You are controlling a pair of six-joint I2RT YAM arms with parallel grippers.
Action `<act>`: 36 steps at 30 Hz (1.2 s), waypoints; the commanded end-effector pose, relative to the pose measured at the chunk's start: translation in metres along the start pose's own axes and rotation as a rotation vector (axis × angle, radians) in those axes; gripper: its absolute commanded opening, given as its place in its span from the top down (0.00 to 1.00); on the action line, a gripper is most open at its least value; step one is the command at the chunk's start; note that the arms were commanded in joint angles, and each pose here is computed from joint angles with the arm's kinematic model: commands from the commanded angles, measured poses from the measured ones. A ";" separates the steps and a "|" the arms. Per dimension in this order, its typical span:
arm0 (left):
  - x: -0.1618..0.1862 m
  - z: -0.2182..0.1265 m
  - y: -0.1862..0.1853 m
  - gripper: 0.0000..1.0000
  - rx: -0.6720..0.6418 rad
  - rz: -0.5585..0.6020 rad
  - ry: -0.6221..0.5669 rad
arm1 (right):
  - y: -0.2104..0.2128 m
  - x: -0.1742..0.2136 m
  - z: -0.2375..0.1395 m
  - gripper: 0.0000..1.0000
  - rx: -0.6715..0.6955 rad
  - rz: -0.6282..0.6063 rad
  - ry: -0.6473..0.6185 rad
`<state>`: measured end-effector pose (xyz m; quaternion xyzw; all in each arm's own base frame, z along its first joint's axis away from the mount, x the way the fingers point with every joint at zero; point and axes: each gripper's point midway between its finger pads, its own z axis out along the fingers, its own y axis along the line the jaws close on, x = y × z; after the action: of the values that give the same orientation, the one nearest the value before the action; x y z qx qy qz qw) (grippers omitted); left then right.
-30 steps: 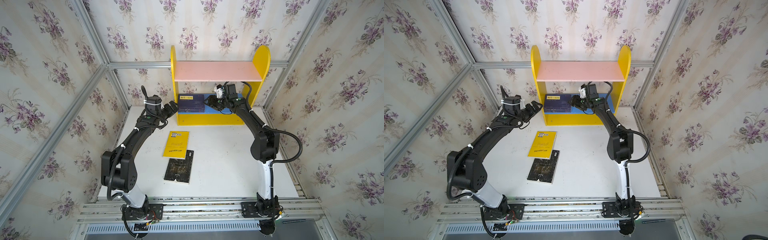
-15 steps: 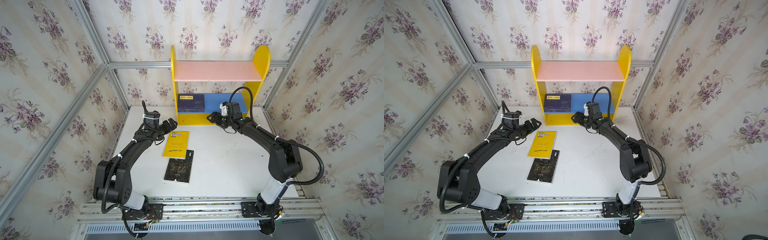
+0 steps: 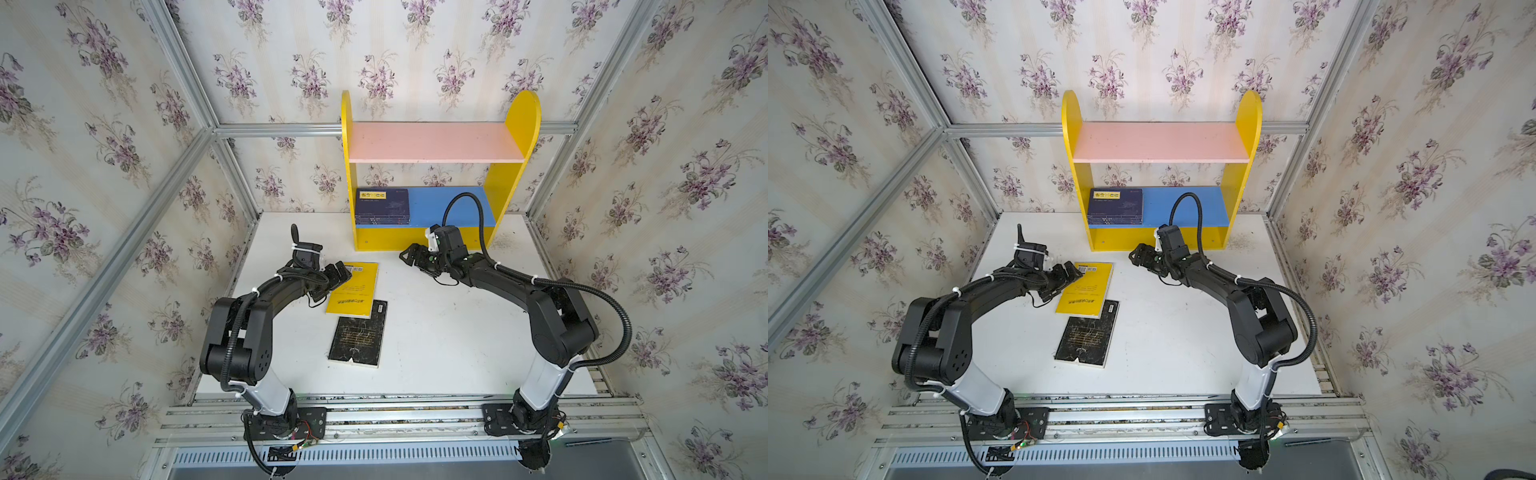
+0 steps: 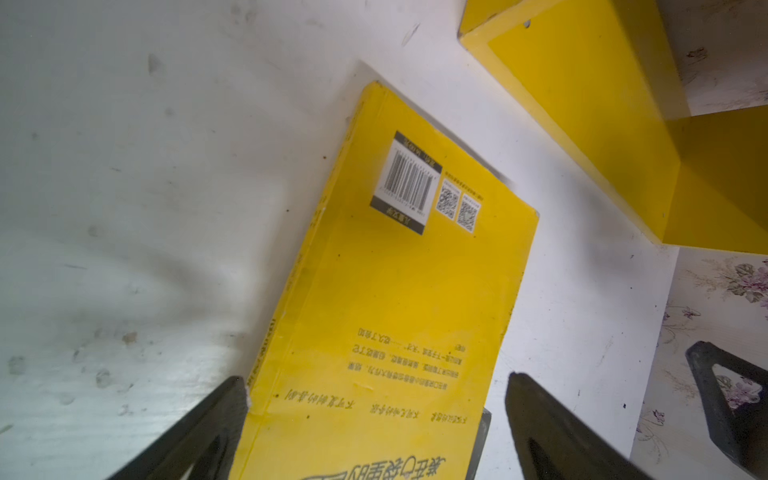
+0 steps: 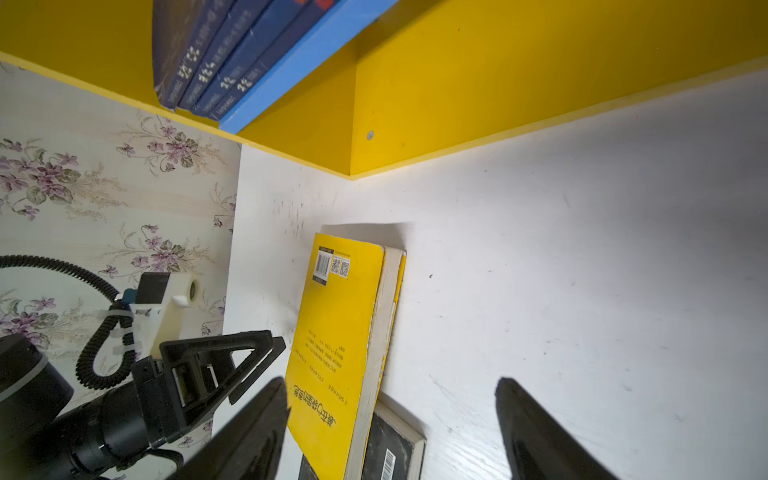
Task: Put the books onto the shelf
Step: 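Release the books and move both grippers toward the yellow book, then grip the yellow book's edges with both grippers and tilt it upright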
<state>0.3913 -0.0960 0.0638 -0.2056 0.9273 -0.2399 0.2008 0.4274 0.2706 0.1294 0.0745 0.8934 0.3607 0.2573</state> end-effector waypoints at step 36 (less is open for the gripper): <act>0.005 -0.014 -0.101 0.44 0.507 0.123 0.184 | 0.023 0.081 0.119 0.50 -0.199 0.210 0.220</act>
<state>0.4108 -0.1527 0.0974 -0.1122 0.8928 -0.4030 0.1672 0.4272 0.3784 0.0377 0.1139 0.8632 0.4707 0.1426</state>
